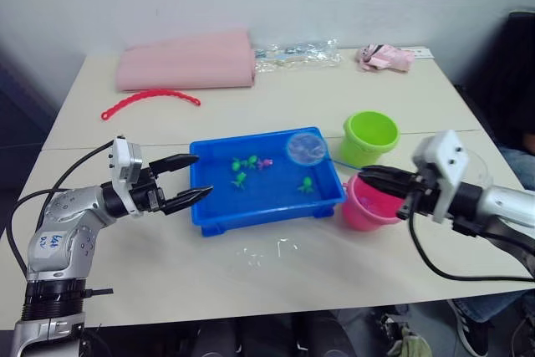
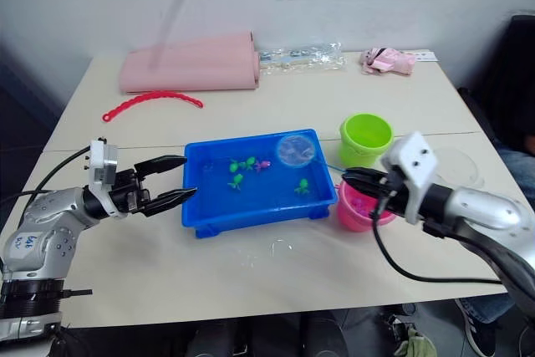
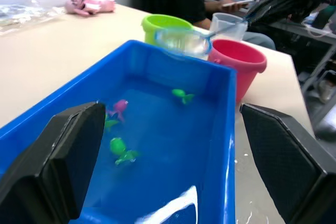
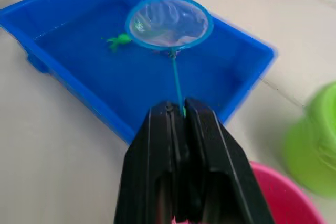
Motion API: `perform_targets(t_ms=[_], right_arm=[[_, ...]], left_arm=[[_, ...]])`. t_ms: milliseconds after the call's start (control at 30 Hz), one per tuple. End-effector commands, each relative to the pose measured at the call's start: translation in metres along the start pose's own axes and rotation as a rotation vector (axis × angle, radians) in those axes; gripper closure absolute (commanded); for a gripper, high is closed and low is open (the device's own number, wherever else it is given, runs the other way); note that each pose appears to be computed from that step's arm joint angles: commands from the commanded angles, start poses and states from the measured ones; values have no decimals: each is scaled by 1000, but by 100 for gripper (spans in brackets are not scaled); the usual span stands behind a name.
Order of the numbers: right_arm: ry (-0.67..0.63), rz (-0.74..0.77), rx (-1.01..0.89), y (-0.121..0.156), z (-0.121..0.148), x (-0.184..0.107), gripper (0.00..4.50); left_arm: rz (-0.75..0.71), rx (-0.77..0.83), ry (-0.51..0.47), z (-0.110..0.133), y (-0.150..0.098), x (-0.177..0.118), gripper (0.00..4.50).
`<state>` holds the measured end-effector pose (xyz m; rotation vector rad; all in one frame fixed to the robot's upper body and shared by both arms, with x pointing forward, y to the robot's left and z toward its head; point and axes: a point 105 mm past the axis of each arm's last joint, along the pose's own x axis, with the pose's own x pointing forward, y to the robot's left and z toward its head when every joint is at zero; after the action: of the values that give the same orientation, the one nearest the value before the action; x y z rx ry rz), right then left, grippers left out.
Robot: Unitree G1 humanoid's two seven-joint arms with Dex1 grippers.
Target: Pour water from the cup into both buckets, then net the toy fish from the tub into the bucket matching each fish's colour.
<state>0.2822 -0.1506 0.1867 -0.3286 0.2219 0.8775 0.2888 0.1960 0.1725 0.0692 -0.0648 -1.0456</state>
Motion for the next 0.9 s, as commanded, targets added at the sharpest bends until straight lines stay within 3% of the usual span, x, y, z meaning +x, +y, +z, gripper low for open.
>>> perform_targets(t_ms=[33, 367, 900], right_arm=[[100, -13, 25, -9, -10, 20, 450], [213, 49, 7, 0, -27, 52, 450], [102, -90, 52, -19, -21, 83, 450]], left_arm=[[42, 66, -32, 16, -1, -8, 3], [82, 87, -9, 19, -3, -22, 3], [67, 91, -11, 26, -5, -6, 3]])
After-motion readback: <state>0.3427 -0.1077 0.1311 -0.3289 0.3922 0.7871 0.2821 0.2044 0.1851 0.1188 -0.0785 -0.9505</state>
